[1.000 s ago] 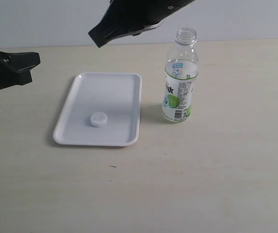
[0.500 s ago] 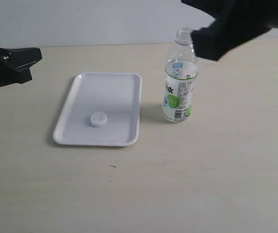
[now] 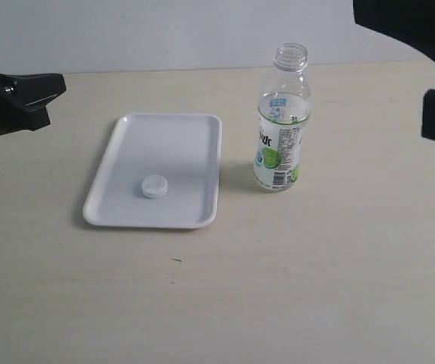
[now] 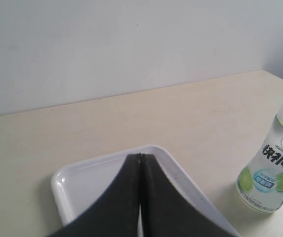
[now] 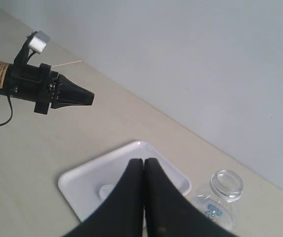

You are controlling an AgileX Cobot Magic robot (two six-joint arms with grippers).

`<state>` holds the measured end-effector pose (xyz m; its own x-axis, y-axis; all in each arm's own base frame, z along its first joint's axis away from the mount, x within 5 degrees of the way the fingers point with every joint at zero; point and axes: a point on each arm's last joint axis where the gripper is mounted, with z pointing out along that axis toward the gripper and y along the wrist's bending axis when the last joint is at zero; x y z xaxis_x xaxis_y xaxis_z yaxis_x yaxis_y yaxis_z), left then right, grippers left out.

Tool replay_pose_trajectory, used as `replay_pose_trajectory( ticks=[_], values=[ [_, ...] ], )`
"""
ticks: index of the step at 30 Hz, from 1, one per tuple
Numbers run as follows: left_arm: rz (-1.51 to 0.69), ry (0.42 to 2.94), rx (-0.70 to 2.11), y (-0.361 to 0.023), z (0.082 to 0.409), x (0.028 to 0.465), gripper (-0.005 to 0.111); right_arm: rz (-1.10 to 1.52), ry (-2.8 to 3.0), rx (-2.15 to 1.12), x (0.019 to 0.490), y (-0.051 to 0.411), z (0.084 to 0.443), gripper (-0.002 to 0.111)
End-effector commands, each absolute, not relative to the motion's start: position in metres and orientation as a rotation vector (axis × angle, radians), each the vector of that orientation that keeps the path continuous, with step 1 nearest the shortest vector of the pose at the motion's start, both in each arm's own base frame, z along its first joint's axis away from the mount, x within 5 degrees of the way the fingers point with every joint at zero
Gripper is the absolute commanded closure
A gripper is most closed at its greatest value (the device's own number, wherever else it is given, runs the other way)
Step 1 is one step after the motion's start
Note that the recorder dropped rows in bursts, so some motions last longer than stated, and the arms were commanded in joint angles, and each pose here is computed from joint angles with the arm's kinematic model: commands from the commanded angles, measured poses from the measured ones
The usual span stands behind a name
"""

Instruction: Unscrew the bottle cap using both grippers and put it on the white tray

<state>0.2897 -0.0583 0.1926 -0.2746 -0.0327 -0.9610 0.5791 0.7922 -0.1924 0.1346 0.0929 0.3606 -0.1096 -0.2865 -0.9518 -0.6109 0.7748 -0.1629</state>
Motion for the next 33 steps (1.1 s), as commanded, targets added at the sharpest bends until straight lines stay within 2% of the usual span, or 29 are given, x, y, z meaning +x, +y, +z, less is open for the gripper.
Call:
replay_pose_trajectory(
  ticks=[1,10,14,18,23,28,33],
  values=[
    [-0.625,1.751,0.418,-0.058,0.194,0.289,0.107,0.32,1.701,-0.706,0.134,0.092,0.361,0.108],
    [-0.625,1.751,0.418,-0.058,0.194,0.289,0.107,0.315,1.663,-0.686,0.132,0.089,0.366,0.108],
    [-0.625,1.751,0.418,-0.058,0.194,0.289,0.107,0.289,1.742,-0.551,0.122,0.065,0.367,0.108],
    [-0.625,1.751,0.422,-0.058,0.194,0.289,0.107,0.152,1.709,-0.283,0.102,0.027,0.371,0.108],
    [-0.625,1.751,0.422,-0.058,0.194,0.289,0.107,-0.011,1.605,-0.048,0.069,0.003,0.374,0.108],
    [-0.625,1.751,0.422,-0.058,0.194,0.289,0.107,-0.064,1.513,0.013,0.041,0.002,0.378,0.108],
    [-0.625,1.751,0.422,-0.058,0.194,0.289,0.107,-0.059,1.547,0.004,0.032,0.003,0.372,0.108]
  ],
)
